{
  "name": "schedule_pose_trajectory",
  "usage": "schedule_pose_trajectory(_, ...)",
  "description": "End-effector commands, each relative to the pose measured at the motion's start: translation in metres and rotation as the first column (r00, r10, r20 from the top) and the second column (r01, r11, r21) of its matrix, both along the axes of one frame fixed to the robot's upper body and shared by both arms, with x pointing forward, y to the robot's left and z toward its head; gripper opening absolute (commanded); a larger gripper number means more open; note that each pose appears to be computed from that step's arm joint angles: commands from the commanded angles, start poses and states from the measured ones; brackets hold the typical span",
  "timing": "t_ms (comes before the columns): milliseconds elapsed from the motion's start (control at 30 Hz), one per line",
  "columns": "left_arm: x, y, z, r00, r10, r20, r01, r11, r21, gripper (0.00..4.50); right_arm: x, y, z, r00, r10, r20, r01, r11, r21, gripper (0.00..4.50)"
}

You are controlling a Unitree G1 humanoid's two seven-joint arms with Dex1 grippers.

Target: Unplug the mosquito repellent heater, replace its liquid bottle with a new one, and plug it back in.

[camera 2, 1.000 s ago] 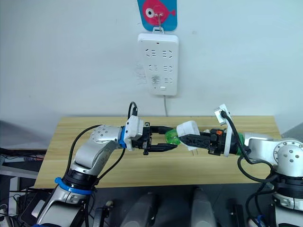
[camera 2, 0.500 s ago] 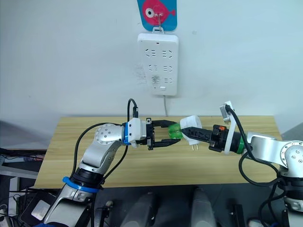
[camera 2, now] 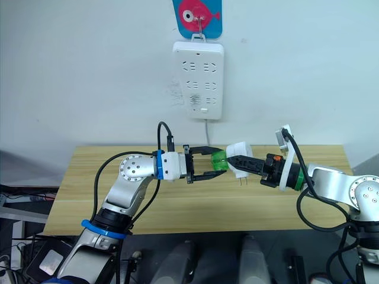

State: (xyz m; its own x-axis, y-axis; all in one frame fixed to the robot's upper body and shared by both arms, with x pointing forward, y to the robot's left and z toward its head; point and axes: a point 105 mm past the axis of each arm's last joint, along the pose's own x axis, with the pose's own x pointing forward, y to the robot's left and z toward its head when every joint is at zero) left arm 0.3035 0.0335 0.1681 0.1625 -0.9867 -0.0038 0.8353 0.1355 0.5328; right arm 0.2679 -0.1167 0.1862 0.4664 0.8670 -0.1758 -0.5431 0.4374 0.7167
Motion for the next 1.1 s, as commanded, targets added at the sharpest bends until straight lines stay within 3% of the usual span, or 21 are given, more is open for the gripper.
schedule_pose_trajectory(33,-0.003,0.001,0.03,0.999,-0.004,0.036,0.008,0.994,-0.112,3.01,-0.011,0.005,-0.008,0.998,0.049,-0.035,-0.05,0.998,-0.025,3.02)
schedule_pose_trajectory(200,-0.006,0.005,0.035,0.995,-0.044,-0.09,0.03,0.989,-0.146,4.45,-0.009,0.003,-0.005,0.998,0.065,0.017,-0.064,0.996,-0.058,3.01)
schedule_pose_trajectory(367,-0.009,0.014,0.033,0.968,-0.083,-0.235,0.056,0.991,-0.119,4.5,-0.005,0.0,0.003,0.982,0.117,0.149,-0.099,0.987,-0.123,3.01)
schedule_pose_trajectory(567,-0.02,0.024,0.017,0.92,-0.129,-0.369,0.13,0.991,-0.021,4.5,-0.011,0.003,0.001,0.892,0.292,0.346,-0.186,0.933,-0.307,3.01)
schedule_pose_trajectory(800,-0.023,0.024,0.008,0.904,-0.135,-0.406,0.164,0.986,0.038,4.5,-0.016,0.006,-0.001,0.746,0.436,0.503,-0.226,0.877,-0.425,3.01)
schedule_pose_trajectory(933,-0.03,0.019,-0.003,0.893,-0.146,-0.425,0.207,0.973,0.1,4.5,-0.017,0.011,0.0,0.629,0.52,0.578,-0.222,0.833,-0.507,3.01)
schedule_pose_trajectory(1100,-0.03,0.014,-0.011,0.903,-0.139,-0.407,0.21,0.968,0.135,4.5,-0.02,0.015,-0.001,0.563,0.559,0.608,-0.225,0.812,-0.538,3.01)
